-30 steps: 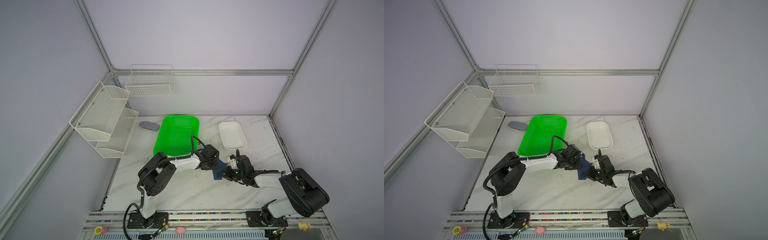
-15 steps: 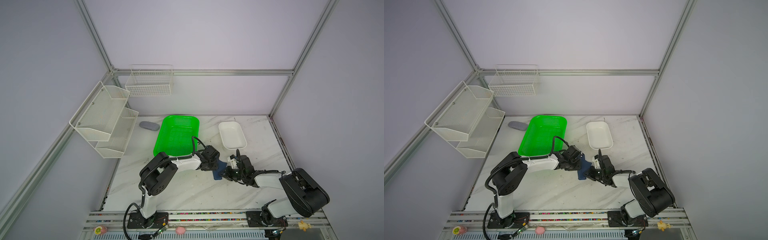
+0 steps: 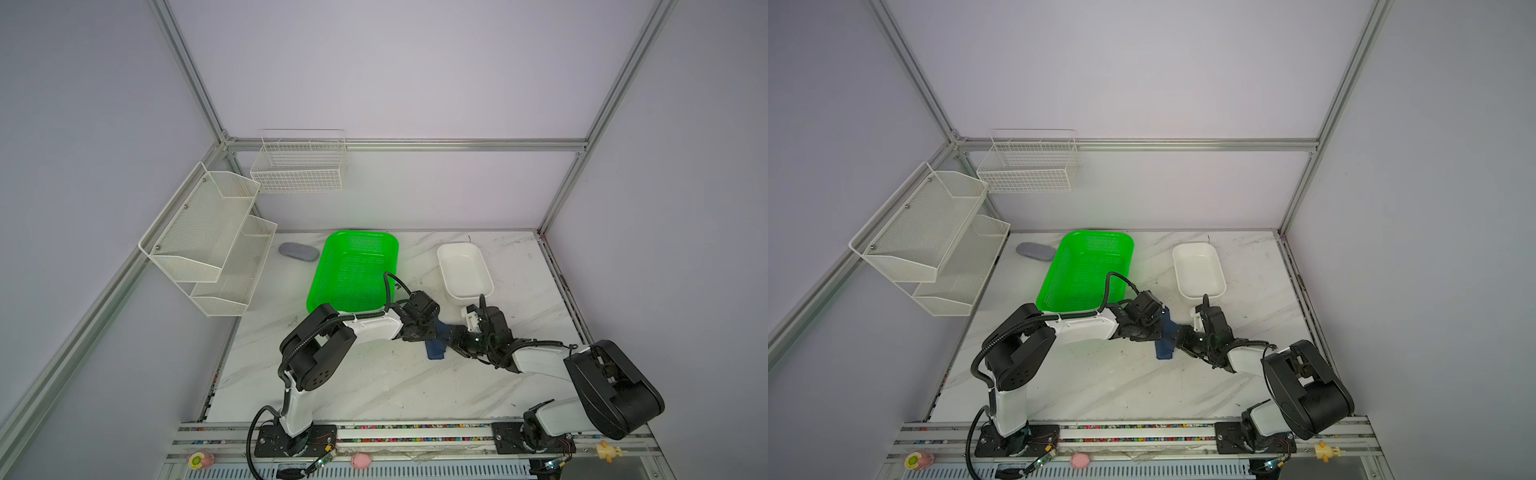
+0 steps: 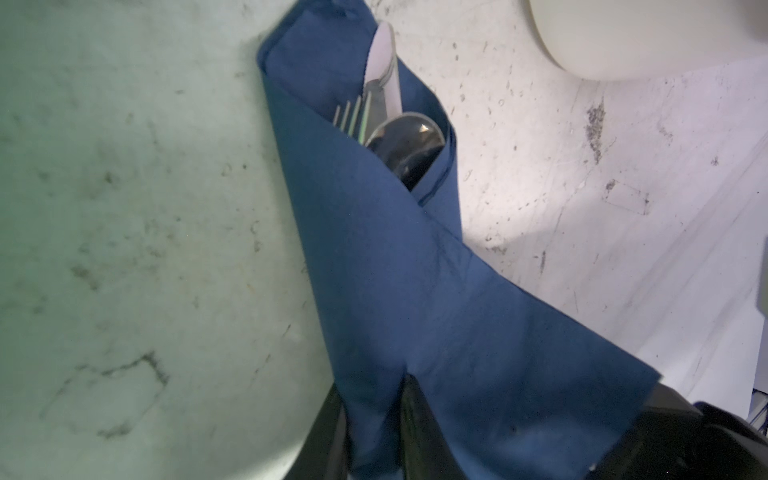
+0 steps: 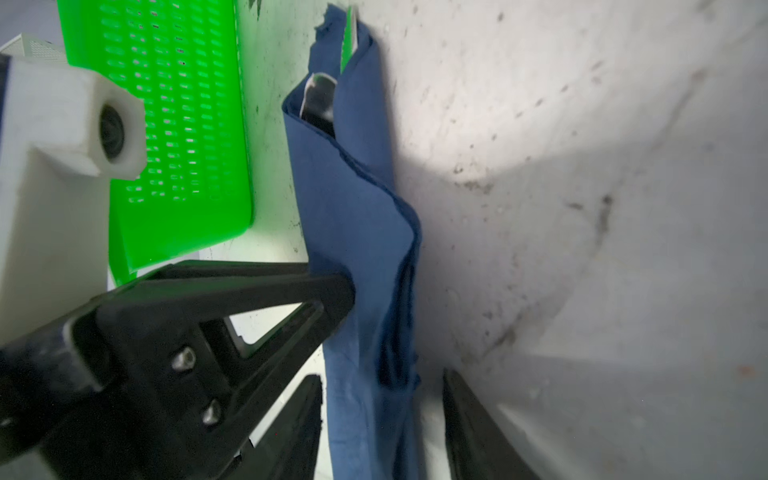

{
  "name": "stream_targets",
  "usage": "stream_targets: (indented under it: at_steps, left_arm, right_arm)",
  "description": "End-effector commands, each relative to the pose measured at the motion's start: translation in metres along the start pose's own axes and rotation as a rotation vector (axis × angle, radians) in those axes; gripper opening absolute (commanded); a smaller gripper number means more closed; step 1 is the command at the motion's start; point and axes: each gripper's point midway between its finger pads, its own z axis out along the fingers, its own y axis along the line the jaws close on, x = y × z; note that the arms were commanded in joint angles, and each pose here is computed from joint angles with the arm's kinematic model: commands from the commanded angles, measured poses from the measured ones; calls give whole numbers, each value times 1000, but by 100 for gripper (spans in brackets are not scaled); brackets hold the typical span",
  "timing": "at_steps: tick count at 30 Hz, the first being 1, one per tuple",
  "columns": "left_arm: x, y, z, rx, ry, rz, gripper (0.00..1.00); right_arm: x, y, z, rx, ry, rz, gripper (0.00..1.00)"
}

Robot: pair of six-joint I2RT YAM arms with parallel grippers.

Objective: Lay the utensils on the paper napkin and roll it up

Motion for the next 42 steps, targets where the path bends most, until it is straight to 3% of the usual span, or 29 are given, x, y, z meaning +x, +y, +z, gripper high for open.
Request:
stream_targets:
  at_steps: [1, 6, 24, 30, 42]
  left_arm:
    - [14, 12, 12, -55, 51, 31, 22]
    - [13, 10, 13, -48, 52, 31, 22]
    - [8, 4, 5, -34, 27, 30, 22]
    - [-7, 1, -23, -18, -71, 17, 25]
    - [-32, 2, -114, 68, -317, -11, 50]
  right_arm:
    - [2, -18, 7, 59, 12, 47, 51]
    - [2, -16, 17, 29, 37, 32, 49]
    - [10, -29, 35, 5, 81, 29, 23]
    - [8, -21, 33, -27, 72, 13, 11]
    - [-5, 11, 10, -98, -7, -91, 9]
